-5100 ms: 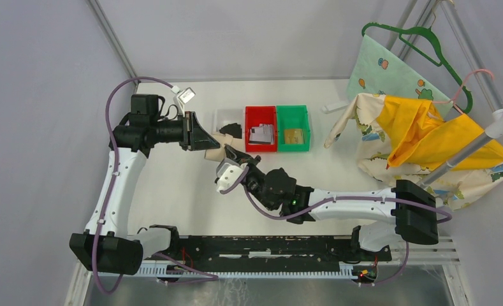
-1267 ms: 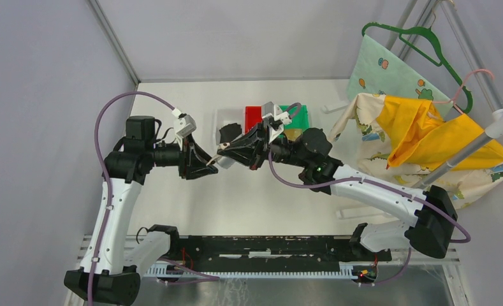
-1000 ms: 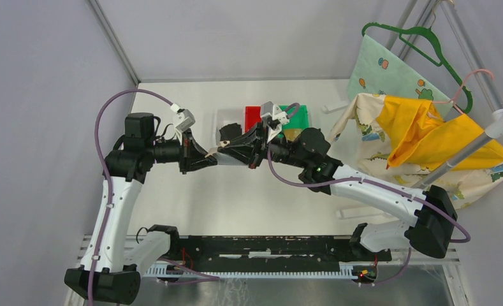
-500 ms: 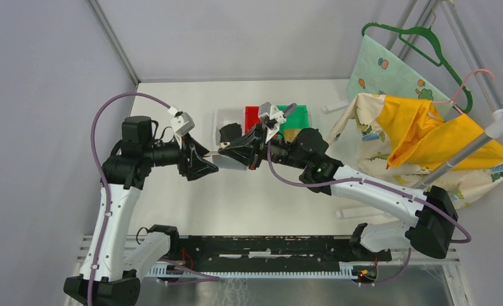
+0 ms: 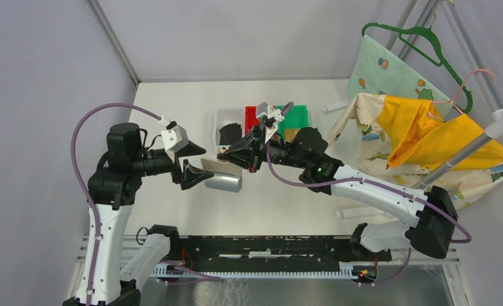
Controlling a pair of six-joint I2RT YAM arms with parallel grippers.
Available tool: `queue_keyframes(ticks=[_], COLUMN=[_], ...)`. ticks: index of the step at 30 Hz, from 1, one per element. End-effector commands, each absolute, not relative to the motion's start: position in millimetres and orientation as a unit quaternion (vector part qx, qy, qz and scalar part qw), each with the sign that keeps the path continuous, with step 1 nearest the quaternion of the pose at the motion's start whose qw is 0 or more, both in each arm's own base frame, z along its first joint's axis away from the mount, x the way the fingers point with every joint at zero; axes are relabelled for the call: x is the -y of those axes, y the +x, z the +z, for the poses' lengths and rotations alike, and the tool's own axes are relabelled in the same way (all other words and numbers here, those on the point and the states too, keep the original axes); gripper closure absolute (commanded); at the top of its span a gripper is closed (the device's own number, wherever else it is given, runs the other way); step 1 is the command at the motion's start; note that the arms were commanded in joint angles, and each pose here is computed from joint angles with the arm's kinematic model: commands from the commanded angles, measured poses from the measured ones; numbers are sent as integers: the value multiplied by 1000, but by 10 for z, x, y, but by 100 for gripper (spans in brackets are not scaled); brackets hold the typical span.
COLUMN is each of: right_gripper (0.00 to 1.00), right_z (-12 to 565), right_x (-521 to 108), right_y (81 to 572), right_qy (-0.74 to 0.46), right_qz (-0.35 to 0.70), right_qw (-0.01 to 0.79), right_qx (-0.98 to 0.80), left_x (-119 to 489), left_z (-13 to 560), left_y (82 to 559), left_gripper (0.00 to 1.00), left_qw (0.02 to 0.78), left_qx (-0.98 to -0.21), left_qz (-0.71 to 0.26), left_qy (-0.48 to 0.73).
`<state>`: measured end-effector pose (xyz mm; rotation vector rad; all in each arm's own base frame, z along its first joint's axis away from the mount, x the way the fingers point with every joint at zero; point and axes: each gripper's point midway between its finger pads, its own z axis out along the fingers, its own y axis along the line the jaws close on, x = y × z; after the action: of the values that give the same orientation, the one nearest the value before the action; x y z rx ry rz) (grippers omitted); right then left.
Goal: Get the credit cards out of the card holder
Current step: Open the card holder.
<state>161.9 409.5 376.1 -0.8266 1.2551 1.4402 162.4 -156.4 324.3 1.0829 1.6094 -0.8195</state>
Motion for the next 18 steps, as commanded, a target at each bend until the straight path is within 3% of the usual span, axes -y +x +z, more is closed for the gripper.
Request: queue_keyframes(ticks=[1, 4, 13, 18], right_gripper=[100, 100, 100, 100], right_z=[4336, 4386, 4463, 4466], right_x=[-4012, -3997, -4017, -4031], right_y=[1509, 1475, 1442, 1437], right_qy=[-330, -327, -327, -328], right_qz=[634, 643, 656, 658], right_qw=[530, 527, 517, 512], right_qx=[-456, -450, -443, -445], left_x=[1688, 1731, 1832, 1834], left_z=[3393, 3372, 3388, 3419], left_y=[1559, 1528, 1358, 1324], left_gripper=[22, 29, 61, 85], left_qw=[492, 475, 421, 421], left_qx=[-635, -635, -616, -607], left_qz=[-392, -423, -510, -513], left_qy=[448, 439, 429, 437])
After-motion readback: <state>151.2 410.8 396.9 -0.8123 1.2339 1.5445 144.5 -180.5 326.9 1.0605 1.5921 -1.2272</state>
